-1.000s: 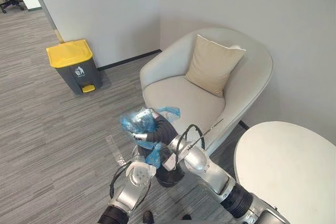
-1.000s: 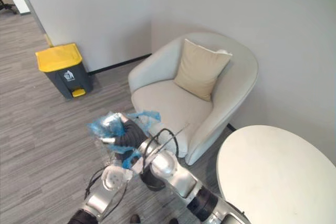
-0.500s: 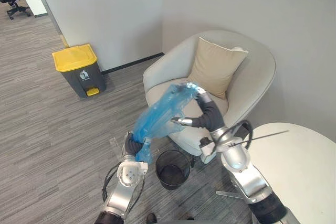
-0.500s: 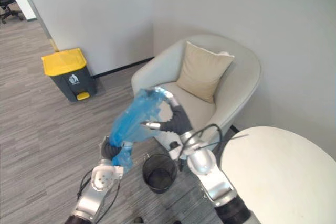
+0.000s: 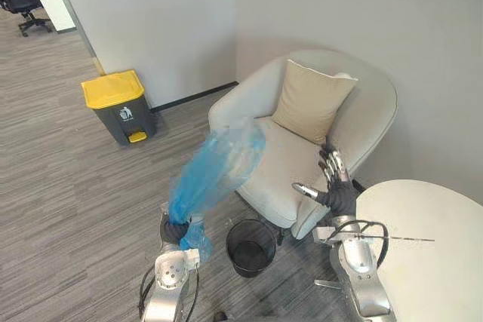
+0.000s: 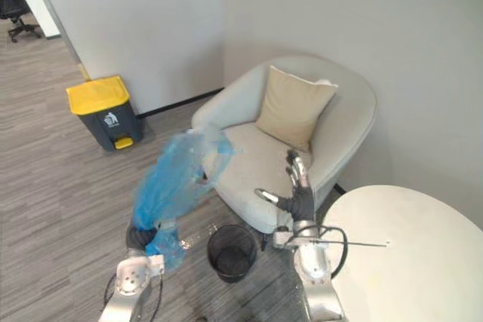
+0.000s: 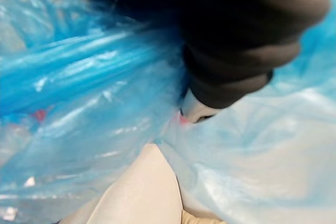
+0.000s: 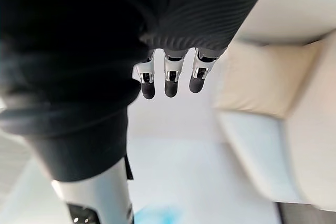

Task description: Gather rubbish on tea table into small bin, then transfer packed bag to large trash can.

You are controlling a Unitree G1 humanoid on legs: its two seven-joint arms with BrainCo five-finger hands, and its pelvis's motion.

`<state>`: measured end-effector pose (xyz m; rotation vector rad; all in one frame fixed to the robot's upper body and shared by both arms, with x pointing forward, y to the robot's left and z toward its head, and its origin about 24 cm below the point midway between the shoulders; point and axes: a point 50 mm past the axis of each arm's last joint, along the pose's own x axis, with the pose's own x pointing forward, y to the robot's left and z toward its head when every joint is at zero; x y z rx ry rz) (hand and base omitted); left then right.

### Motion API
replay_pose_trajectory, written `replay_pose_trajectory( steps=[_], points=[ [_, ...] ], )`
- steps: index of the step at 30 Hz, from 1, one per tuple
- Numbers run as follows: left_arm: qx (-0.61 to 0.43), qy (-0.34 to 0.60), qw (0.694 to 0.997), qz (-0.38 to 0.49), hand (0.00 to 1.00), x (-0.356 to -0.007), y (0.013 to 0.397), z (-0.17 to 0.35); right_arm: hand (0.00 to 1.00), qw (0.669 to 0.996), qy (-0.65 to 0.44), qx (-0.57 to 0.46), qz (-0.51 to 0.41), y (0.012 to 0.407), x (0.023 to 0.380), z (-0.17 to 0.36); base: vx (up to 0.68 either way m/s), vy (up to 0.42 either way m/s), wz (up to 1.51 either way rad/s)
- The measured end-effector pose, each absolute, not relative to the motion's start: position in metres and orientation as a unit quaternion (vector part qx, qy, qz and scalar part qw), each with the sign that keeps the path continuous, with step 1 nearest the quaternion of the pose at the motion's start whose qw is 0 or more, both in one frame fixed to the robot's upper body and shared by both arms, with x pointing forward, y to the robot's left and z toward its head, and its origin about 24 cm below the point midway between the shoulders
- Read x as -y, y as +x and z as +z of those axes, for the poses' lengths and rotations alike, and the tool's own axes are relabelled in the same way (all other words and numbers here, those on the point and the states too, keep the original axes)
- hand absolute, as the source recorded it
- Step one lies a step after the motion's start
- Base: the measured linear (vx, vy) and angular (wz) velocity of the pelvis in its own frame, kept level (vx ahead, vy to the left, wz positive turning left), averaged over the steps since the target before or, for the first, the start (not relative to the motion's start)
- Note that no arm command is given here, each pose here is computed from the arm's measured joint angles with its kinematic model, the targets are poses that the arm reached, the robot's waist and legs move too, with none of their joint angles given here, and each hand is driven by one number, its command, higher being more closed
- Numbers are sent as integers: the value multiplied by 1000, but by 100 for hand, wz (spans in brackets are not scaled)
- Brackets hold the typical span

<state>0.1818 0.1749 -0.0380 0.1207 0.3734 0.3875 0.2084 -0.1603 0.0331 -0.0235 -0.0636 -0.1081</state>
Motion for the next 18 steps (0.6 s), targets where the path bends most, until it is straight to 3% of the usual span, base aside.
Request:
replay_pose_trajectory(
  steps=[6, 12, 18],
  points=[
    [-261, 61, 946, 184, 100, -181, 165, -70, 0, 985, -25, -145, -88, 188, 175, -39, 26, -2, 4],
    [-392, 47, 902, 174, 100, -185, 124, -118, 0, 929, -51, -347, -116, 141, 191, -111, 62, -4, 2],
    [-479, 41, 855, 193, 100, -195, 87, -145, 0, 886, -39, -441, -142, 113, 199, -140, 26, 3, 0]
  ],
)
